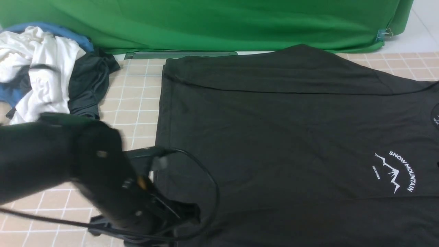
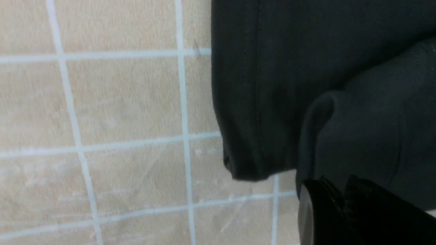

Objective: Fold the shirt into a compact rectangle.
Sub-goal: 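Grasp the left edge of the dark T-shirt lying flat on the table, then fold the left side of the black T-shirt inward over its body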

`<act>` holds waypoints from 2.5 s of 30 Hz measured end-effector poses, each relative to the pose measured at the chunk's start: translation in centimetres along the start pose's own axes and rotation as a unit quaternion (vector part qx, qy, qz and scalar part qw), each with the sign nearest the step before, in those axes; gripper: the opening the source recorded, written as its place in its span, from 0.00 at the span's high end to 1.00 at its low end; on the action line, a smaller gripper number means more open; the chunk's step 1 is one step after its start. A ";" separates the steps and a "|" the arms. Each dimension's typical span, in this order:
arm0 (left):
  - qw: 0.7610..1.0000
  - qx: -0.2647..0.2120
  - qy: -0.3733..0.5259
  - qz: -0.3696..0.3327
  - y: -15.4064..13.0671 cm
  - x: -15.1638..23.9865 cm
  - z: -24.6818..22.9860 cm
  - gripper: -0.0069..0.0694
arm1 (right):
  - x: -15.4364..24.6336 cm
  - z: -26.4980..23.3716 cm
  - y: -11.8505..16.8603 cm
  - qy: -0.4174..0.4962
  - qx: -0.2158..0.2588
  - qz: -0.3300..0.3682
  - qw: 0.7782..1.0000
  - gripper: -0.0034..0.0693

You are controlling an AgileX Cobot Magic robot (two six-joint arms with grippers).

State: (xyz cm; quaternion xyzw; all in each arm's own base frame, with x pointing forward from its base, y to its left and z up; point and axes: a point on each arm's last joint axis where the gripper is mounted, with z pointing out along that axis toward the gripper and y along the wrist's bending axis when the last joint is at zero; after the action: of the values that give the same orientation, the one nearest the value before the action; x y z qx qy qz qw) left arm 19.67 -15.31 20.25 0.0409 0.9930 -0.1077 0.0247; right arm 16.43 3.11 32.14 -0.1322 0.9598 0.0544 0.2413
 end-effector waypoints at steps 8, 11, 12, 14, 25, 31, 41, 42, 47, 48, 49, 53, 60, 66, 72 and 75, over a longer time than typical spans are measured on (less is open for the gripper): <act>0.999 -0.029 -0.018 0.030 -1.5 -3.1 1.8 0.46 | -0.1 0.0 0.0 -0.007 0.000 -0.001 1.000 0.88; 0.998 -0.034 -0.018 0.046 -1.5 -3.5 2.6 0.37 | -0.2 0.0 0.0 -0.009 0.000 -0.001 1.000 0.87; 0.998 -0.038 -0.013 0.047 -1.5 -3.5 3.0 0.34 | -0.2 0.0 0.0 -0.010 0.000 -0.001 1.000 0.87; 0.998 -0.042 -0.005 0.047 -1.4 -3.6 3.6 0.31 | -0.2 0.0 0.0 -0.010 0.000 -0.001 1.000 0.86; 0.999 -0.004 -0.029 0.017 -2.1 -4.3 4.4 0.39 | -0.2 0.0 0.0 -0.012 0.001 -0.001 1.000 0.85; 0.999 -0.021 0.035 0.033 -1.8 -3.1 4.4 0.44 | -0.2 0.0 0.0 -0.013 0.001 -0.001 1.000 0.83; 0.996 -0.040 0.038 0.068 -1.5 -3.3 4.2 0.44 | -0.3 0.0 0.0 -0.015 0.001 -0.001 1.000 0.83; 0.996 -0.040 0.040 0.067 -1.5 -3.3 4.3 0.44 | -0.3 0.0 0.0 -0.015 0.001 -0.001 1.000 0.83; 0.995 -0.035 0.056 0.072 -1.7 -3.3 5.1 0.44 | -0.3 0.0 0.0 -0.015 0.001 -0.001 1.000 0.82; 0.995 -0.036 0.057 0.075 -1.7 -3.4 5.2 0.44 | -0.3 0.0 0.0 -0.015 0.001 -0.001 1.000 0.82; 0.995 -0.036 0.058 0.076 -1.7 -3.4 5.2 0.45 | -0.3 0.0 0.0 -0.015 0.001 -0.001 1.000 0.81; 0.995 -0.035 0.057 0.077 -1.8 -3.5 5.3 0.56 | -0.3 0.0 0.0 -0.015 0.001 -0.001 1.000 0.81; 0.996 -0.017 0.046 0.072 -2.4 -3.8 4.4 0.87 | -0.3 0.0 0.0 -0.015 0.001 -0.001 1.000 0.81; 0.997 0.007 0.010 0.072 -3.3 -5.4 0.1 0.87 | -0.3 0.0 0.0 -0.016 0.001 -0.001 1.000 0.81; 0.998 0.020 -0.020 0.050 -2.8 -7.7 -2.9 0.87 | -0.3 0.0 0.0 -0.016 0.001 -0.001 1.000 0.81; 0.998 0.026 -0.044 0.032 -2.0 -9.2 -4.5 0.87 | -0.3 0.0 0.0 -0.017 0.001 -0.001 1.000 0.81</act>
State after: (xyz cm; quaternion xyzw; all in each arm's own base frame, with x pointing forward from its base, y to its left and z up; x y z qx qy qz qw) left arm 28.49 -16.97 25.61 0.0686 0.9860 -0.1347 0.0705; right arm 16.69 3.21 32.29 -0.1323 0.9556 0.0549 0.2577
